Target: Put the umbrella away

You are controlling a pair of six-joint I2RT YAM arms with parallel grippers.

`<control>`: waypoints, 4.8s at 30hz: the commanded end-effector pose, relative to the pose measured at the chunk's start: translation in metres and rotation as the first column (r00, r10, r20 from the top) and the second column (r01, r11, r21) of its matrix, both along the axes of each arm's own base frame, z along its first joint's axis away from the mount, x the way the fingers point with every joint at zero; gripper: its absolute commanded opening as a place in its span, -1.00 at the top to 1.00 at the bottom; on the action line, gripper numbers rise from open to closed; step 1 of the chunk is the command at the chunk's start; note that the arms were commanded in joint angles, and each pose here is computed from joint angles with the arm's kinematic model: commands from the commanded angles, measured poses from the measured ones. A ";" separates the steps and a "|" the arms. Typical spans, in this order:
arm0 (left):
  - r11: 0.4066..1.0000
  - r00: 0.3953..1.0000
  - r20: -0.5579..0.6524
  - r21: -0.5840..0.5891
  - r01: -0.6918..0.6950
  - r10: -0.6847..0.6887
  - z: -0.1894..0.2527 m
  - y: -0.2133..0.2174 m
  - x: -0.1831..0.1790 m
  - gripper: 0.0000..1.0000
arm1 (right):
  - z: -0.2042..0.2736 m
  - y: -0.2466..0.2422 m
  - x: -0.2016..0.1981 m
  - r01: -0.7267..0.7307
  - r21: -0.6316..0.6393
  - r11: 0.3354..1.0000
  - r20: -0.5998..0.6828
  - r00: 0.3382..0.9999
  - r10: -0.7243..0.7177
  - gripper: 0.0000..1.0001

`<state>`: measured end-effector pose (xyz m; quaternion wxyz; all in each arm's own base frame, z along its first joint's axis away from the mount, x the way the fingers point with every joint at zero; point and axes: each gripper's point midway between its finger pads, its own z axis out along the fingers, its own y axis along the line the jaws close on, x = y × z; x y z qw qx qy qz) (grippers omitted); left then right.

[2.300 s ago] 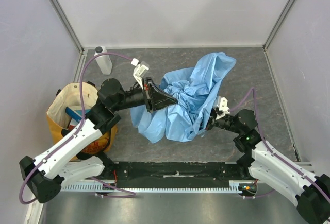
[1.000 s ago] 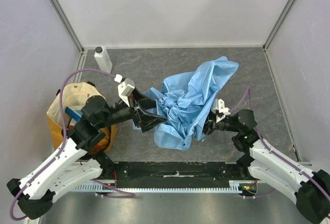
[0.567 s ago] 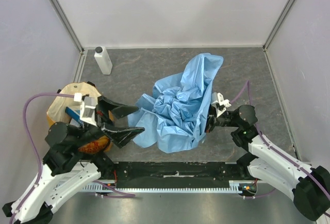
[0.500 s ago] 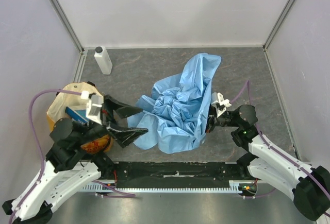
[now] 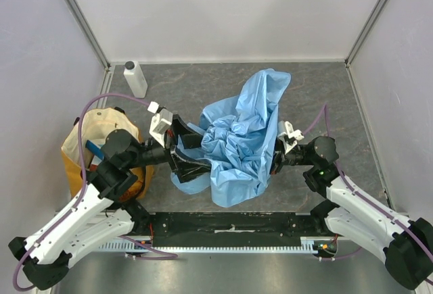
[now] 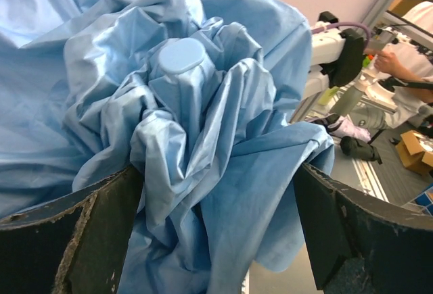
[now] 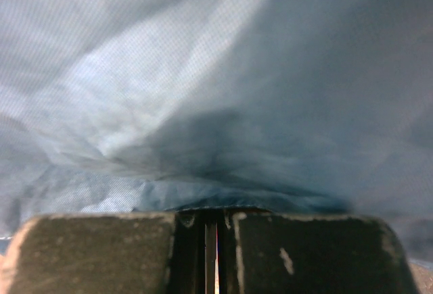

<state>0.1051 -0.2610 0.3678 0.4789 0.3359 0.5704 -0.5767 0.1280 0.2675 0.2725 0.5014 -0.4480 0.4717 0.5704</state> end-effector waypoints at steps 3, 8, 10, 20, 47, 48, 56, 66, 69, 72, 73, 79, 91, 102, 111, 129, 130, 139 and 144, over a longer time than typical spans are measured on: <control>0.971 0.974 0.093 -0.106 0.214 -0.204 0.029 -0.004 -0.033 -0.93 | 0.033 0.000 0.000 -0.007 0.062 0.998 0.122 0.993 0.000 1.00; 0.992 0.991 0.074 -0.053 0.112 -0.108 0.013 0.006 -0.027 -0.93 | 0.031 0.000 0.003 0.005 0.054 0.999 0.126 0.992 -0.011 1.00; 0.993 0.994 0.059 -0.061 0.096 -0.093 0.012 0.011 -0.030 -0.93 | 0.030 0.001 0.004 0.006 0.045 0.999 0.126 0.992 -0.012 1.00; 0.991 0.984 -0.154 -0.086 -0.104 0.089 0.012 0.022 -0.007 -0.94 | 0.030 -0.001 0.034 0.176 0.056 0.983 0.098 0.979 -0.181 1.00; 0.968 0.998 -0.059 -0.248 -0.036 0.022 0.044 -0.031 0.041 -0.95 | 0.016 0.006 0.001 -0.013 0.007 1.000 0.108 0.994 0.012 0.99; 0.967 0.998 -0.056 -0.251 -0.040 0.026 0.045 -0.031 0.043 -0.95 | 0.015 0.008 0.000 -0.013 -0.002 1.000 0.109 0.994 0.014 1.00; 0.969 0.999 -0.034 -0.247 0.000 -0.009 0.042 -0.037 0.041 -0.04 | 0.014 0.012 -0.001 0.006 -0.025 1.000 0.114 0.993 -0.003 1.00; 0.959 0.995 0.095 -0.282 0.016 0.011 0.044 -0.027 0.032 0.96 | 0.004 0.003 0.018 0.244 -0.014 0.970 -0.189 0.951 -0.243 0.79; 0.956 0.992 0.109 -0.293 -0.024 0.058 0.048 -0.024 0.039 0.96 | -0.013 -0.011 0.034 0.381 -0.092 0.920 -0.249 0.886 -0.392 0.03; 0.958 0.984 0.130 -0.276 -0.080 0.120 0.055 -0.020 0.049 0.96 | -0.028 -0.031 0.048 0.512 -0.170 0.842 -0.339 0.772 -0.538 -0.41; 0.957 0.980 0.137 -0.269 -0.105 0.146 0.055 -0.018 0.053 0.96 | -0.035 -0.035 0.048 0.527 -0.208 0.824 -0.378 0.734 -0.564 -0.46; 0.936 0.937 0.179 -0.245 -0.252 0.299 0.068 0.002 0.071 0.96 | -0.070 -0.076 0.044 0.607 -0.424 0.672 -0.463 0.493 -0.737 -0.54; 0.943 0.948 0.119 -0.198 -0.268 0.295 0.038 0.000 0.075 0.96 | 0.063 -0.058 -0.006 0.423 -0.259 0.868 -0.316 0.812 -0.490 0.13; 0.978 0.993 0.077 -0.196 -0.076 0.093 0.022 -0.020 0.052 0.96 | 0.089 -0.025 0.006 0.327 -0.140 0.934 -0.223 0.909 -0.352 0.11; 0.971 0.998 0.056 -0.237 0.044 -0.032 0.019 -0.028 0.038 0.96 | 0.083 0.005 0.029 0.302 -0.077 0.950 -0.314 0.897 -0.311 0.21; 0.906 0.961 0.043 -0.324 0.271 -0.272 0.013 -0.030 0.006 0.96 | 0.026 0.018 0.046 0.364 -0.259 0.895 -0.301 0.850 -0.433 1.00; 0.909 0.962 0.045 -0.317 0.270 -0.270 0.013 -0.029 0.005 0.96 | 0.024 0.019 0.044 0.357 -0.259 0.898 -0.294 0.856 -0.425 1.00; 0.961 0.985 0.038 -0.218 0.172 -0.167 0.012 -0.027 0.014 0.96 | 0.011 0.005 0.049 0.415 -0.365 0.833 -0.190 0.843 -0.503 1.00; 0.965 0.989 0.030 -0.218 0.146 -0.143 0.018 -0.028 0.018 0.96 | 0.008 0.014 0.045 0.382 -0.373 0.846 -0.183 0.863 -0.470 1.00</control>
